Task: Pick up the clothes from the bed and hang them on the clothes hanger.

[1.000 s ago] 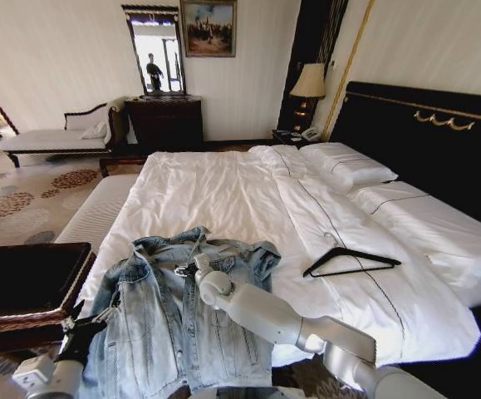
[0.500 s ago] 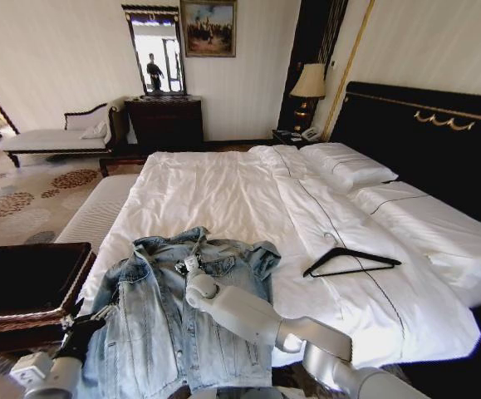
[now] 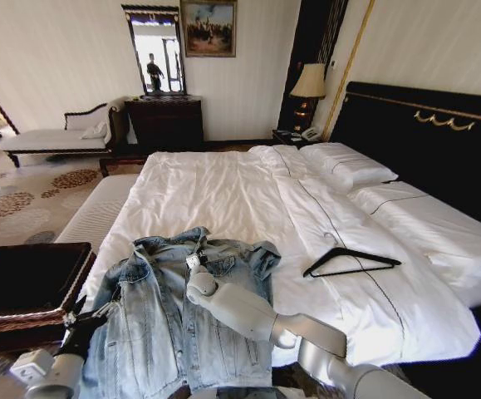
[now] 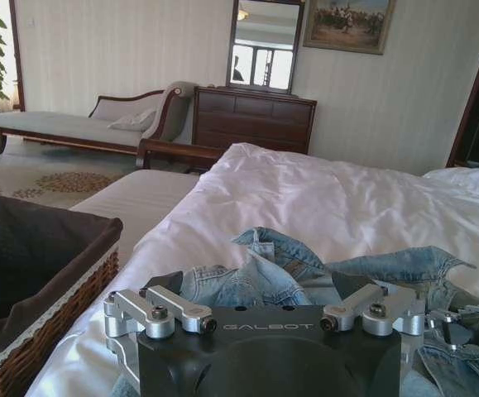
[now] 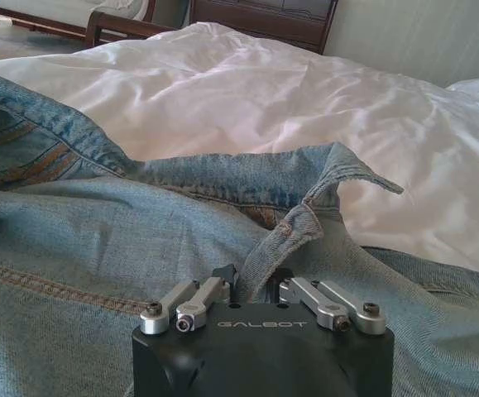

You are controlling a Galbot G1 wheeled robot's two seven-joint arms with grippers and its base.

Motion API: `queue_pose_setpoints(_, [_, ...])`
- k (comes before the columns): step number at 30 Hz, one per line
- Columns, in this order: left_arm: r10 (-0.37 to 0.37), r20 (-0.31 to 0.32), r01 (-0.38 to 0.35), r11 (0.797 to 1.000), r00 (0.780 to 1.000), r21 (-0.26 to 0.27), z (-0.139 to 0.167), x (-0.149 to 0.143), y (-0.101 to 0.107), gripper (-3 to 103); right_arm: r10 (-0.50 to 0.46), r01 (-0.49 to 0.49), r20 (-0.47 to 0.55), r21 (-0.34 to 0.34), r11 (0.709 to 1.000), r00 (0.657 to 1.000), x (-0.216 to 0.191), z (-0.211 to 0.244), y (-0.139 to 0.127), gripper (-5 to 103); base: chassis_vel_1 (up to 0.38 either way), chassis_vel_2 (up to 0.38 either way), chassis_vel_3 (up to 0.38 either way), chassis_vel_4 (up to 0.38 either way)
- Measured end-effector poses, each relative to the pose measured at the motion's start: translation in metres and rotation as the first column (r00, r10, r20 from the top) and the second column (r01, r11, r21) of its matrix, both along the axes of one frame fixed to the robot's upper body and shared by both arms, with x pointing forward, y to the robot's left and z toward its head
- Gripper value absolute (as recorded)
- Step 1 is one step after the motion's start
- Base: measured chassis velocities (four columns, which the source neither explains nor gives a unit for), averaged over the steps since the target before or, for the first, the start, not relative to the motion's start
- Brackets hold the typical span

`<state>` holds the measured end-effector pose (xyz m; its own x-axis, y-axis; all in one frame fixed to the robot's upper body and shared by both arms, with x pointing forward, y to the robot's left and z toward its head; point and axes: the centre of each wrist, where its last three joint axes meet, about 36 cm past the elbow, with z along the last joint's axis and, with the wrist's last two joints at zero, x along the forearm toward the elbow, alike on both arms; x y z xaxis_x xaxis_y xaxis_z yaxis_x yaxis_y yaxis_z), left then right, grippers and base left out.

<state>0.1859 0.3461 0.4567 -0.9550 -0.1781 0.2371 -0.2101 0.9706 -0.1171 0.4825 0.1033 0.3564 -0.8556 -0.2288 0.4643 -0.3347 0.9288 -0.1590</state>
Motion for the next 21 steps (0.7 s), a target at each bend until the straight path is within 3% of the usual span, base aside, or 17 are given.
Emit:
queue_pose_setpoints(7, [0.004, -0.003, -0.004, 1.0, 1.0, -0.001, 0.001, 0.0, 0.001, 100, 0.009, -0.009, 0.005, 0.003, 1.0, 1.0, 0.002, 0.008, -0.003, 2, 0.0, 0.0, 0.0, 0.0])
queue_pose_setpoints(15, [0.006, -0.005, -0.006, 1.0, 1.0, -0.001, 0.001, -0.001, 0.002, 100, -0.007, 0.007, 0.017, 0.0, 1.0, 1.0, 0.016, 0.019, -0.013, 2, 0.0, 0.0, 0.0, 0.0])
queue_pose_setpoints(21, [0.004, 0.005, -0.004, 1.0, 1.0, -0.001, 0.005, 0.001, 0.002, 100, -0.027, 0.027, 0.032, -0.002, 1.0, 0.999, 0.045, 0.048, -0.034, 2, 0.0, 0.0, 0.0, 0.0])
